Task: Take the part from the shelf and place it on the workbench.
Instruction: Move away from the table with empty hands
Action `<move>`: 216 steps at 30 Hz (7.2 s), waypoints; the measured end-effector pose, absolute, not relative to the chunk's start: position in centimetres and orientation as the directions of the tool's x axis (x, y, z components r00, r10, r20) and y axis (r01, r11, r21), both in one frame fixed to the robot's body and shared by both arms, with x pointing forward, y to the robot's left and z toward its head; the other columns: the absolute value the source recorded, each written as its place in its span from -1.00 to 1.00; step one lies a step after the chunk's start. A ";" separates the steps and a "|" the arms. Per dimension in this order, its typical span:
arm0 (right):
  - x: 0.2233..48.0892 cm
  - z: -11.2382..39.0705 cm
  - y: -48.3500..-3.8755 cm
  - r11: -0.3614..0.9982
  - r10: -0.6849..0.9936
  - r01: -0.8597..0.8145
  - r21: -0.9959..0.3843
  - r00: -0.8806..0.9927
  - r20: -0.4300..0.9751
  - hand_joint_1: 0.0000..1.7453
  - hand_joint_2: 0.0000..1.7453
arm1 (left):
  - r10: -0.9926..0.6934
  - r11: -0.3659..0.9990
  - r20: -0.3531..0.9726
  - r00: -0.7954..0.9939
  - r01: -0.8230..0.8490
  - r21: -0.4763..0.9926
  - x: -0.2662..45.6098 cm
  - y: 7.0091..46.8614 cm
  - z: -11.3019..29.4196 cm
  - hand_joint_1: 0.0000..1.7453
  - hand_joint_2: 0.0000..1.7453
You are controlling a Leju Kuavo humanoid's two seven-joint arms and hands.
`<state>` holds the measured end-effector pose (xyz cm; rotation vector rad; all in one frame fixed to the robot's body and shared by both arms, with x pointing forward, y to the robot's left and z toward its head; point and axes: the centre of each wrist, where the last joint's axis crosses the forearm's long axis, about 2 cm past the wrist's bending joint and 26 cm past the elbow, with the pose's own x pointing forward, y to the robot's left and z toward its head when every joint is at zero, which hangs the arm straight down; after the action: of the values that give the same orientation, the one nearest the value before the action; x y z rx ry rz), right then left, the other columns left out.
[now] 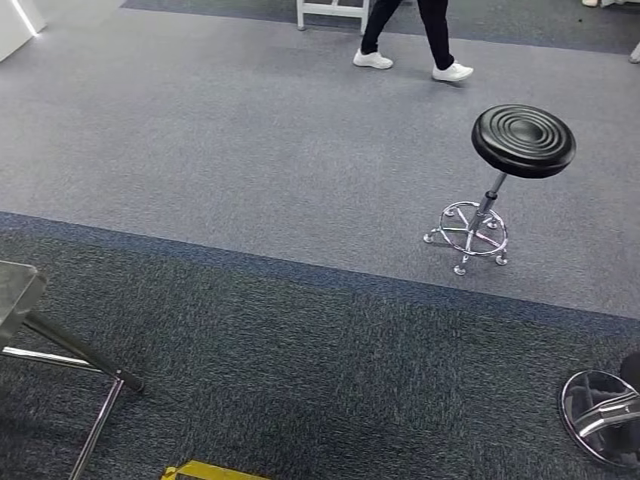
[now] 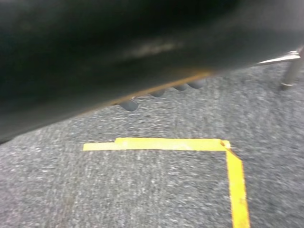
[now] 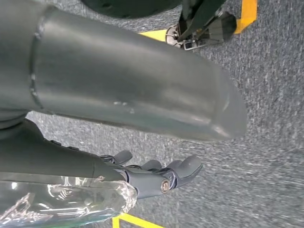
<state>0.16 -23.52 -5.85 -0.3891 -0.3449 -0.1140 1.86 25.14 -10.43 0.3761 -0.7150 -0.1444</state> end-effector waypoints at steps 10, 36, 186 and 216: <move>0.0 -5.9 -23.7 0.919 -0.050 0.177 -0.352 0.938 0.342 -1.00 -1.00 | -0.243 0.926 0.610 0.754 -0.006 0.376 1.8 25.2 -10.5 -1.00 -1.00; 0.3 -6.1 -23.7 0.929 -0.037 0.160 -0.334 0.938 0.346 -1.00 -1.00 | -0.237 0.932 0.619 0.748 -0.003 0.362 2.0 25.2 -10.5 -1.00 -1.00; -0.4 -6.3 -23.9 0.959 0.021 0.055 -0.276 0.964 0.265 -1.00 -1.00 | -0.228 0.959 0.650 0.725 0.051 0.279 1.3 25.8 -11.1 -1.00 -1.00; -0.4 -6.4 -23.9 0.960 0.032 0.046 -0.275 0.962 0.270 -1.00 -1.00 | -0.228 0.960 0.651 0.724 0.055 0.275 1.3 26.0 -11.1 -1.00 -1.00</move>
<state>-0.38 -23.93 -6.35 -0.2834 -0.2757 -0.0072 1.28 25.98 -11.12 0.2446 -0.7467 -0.1584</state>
